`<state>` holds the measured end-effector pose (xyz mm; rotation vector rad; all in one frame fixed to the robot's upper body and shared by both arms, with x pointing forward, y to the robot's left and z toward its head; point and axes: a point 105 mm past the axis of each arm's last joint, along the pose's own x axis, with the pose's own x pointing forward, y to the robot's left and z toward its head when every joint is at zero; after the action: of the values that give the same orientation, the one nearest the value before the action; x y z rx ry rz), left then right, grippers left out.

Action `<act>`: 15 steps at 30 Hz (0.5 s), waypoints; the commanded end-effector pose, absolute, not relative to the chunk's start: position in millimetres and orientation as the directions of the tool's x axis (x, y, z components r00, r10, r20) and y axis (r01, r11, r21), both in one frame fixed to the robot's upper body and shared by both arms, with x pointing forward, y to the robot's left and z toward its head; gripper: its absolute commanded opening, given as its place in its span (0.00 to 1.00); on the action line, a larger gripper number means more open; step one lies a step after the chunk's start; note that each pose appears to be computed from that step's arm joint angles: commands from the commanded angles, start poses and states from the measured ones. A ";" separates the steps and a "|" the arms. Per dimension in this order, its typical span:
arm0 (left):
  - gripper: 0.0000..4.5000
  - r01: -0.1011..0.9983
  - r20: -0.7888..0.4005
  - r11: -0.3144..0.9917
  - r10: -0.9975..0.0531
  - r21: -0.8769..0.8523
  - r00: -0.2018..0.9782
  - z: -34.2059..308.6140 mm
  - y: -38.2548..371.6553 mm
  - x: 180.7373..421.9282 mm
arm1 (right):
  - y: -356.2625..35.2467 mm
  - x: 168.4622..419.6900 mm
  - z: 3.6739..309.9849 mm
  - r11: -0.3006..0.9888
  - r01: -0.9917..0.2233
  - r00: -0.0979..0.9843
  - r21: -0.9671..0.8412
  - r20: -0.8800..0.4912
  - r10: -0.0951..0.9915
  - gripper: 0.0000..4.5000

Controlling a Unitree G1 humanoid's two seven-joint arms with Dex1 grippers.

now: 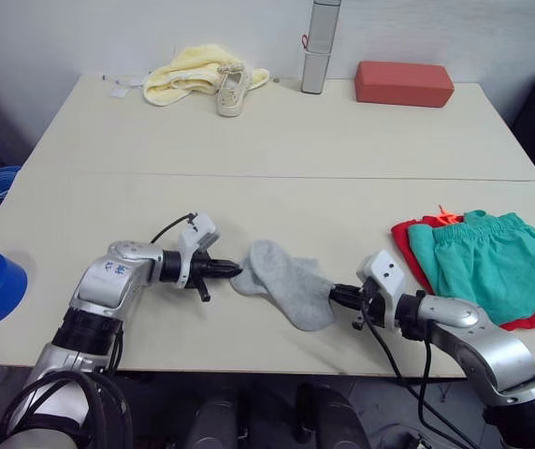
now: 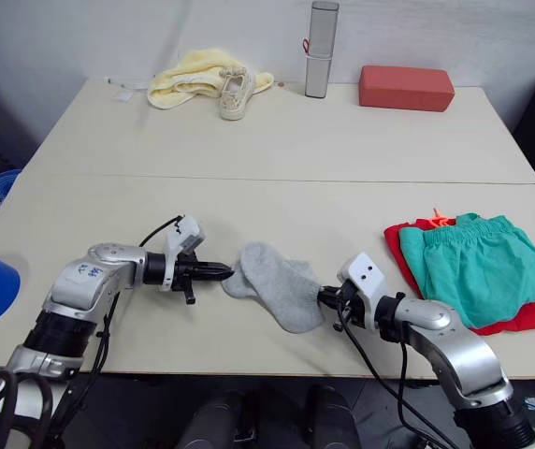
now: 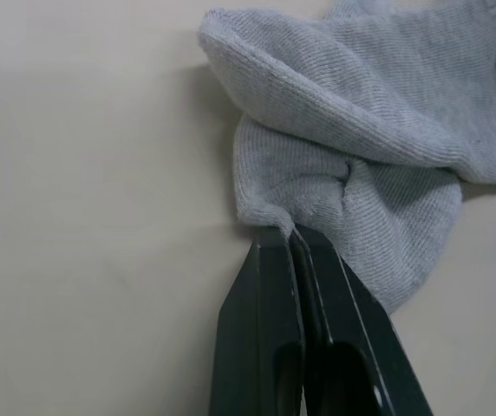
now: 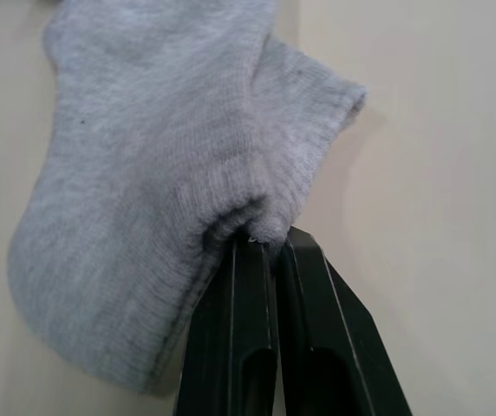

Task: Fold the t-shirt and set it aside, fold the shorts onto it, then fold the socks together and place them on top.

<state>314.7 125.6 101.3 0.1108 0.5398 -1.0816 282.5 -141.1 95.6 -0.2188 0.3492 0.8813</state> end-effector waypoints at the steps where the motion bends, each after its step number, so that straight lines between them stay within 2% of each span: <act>1: 0.00 0.843 -0.474 0.503 -0.799 -0.191 0.370 96.5 122.3 304.6 | -148.7 288.1 105.3 0.614 -0.786 0.594 -0.076 -0.371 0.714 0.02; 6: 0.00 0.812 -0.445 0.545 -0.792 -0.209 0.417 98.3 120.7 301.1 | -156.9 290.3 106.9 0.631 -0.775 0.593 -0.029 -0.378 0.711 0.02; 7: 0.04 0.807 -0.454 0.550 -0.787 -0.213 0.417 97.6 121.9 299.9 | -157.1 285.6 104.6 0.614 -0.789 0.562 0.002 -0.403 0.722 0.06; 9: 0.13 0.804 -0.450 0.558 -0.783 -0.205 0.428 98.7 124.4 299.5 | -160.8 286.7 109.2 0.624 -0.782 0.577 -0.003 -0.384 0.721 0.16; 13: 0.41 0.779 -0.405 0.608 -0.757 -0.153 0.512 107.0 141.0 308.2 | -176.3 277.5 119.5 0.612 -0.791 0.570 0.007 -0.352 0.742 0.48; 15: 0.55 0.765 -0.387 0.612 -0.767 -0.200 0.512 112.1 152.0 308.9 | -191.0 267.0 123.3 0.606 -0.794 0.550 0.048 -0.366 0.750 0.63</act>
<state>305.0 134.7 104.8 0.0186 0.4791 -0.9661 273.8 -183.7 106.6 -0.1334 0.4010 0.8907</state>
